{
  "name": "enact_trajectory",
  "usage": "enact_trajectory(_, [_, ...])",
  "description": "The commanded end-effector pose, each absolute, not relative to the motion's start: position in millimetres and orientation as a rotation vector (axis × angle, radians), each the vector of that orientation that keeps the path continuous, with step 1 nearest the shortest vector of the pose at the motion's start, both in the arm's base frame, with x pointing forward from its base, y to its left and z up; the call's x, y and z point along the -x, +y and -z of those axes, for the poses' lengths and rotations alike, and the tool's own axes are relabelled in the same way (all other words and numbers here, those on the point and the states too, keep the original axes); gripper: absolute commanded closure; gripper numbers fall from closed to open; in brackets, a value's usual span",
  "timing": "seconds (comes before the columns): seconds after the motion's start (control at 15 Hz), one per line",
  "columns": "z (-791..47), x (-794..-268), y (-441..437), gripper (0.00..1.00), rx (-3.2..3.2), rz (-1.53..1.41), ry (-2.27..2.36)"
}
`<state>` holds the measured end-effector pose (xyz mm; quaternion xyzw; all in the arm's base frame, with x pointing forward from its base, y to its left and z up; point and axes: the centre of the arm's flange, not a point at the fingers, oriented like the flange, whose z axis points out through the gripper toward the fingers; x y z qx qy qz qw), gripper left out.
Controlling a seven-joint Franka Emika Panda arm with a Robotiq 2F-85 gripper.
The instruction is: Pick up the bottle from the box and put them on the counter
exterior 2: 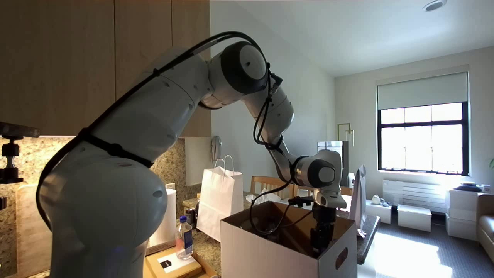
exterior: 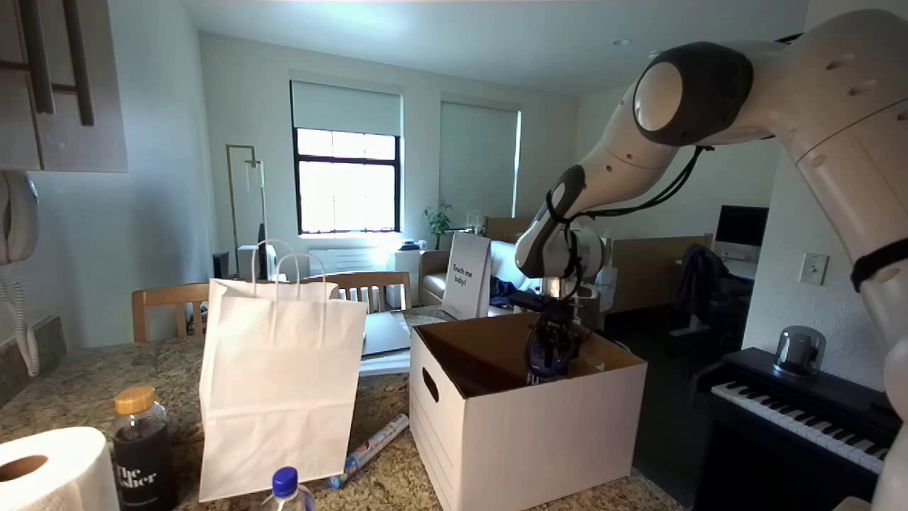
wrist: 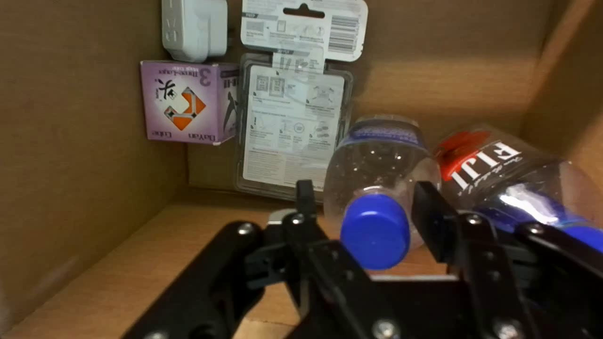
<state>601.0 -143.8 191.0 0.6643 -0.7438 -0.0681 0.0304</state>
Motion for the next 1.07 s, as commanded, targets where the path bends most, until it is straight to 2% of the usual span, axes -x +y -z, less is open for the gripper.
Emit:
enact_trajectory(0.0, [-203, -588, -127, 0.74, -2.067, 0.220, -2.288])
enact_trajectory(0.13, [-204, -592, -122, 0.85, -2.068, 0.232, -2.288])
enact_trajectory(1.0, [-243, -593, -136, 0.84, -2.098, 0.185, -2.311])
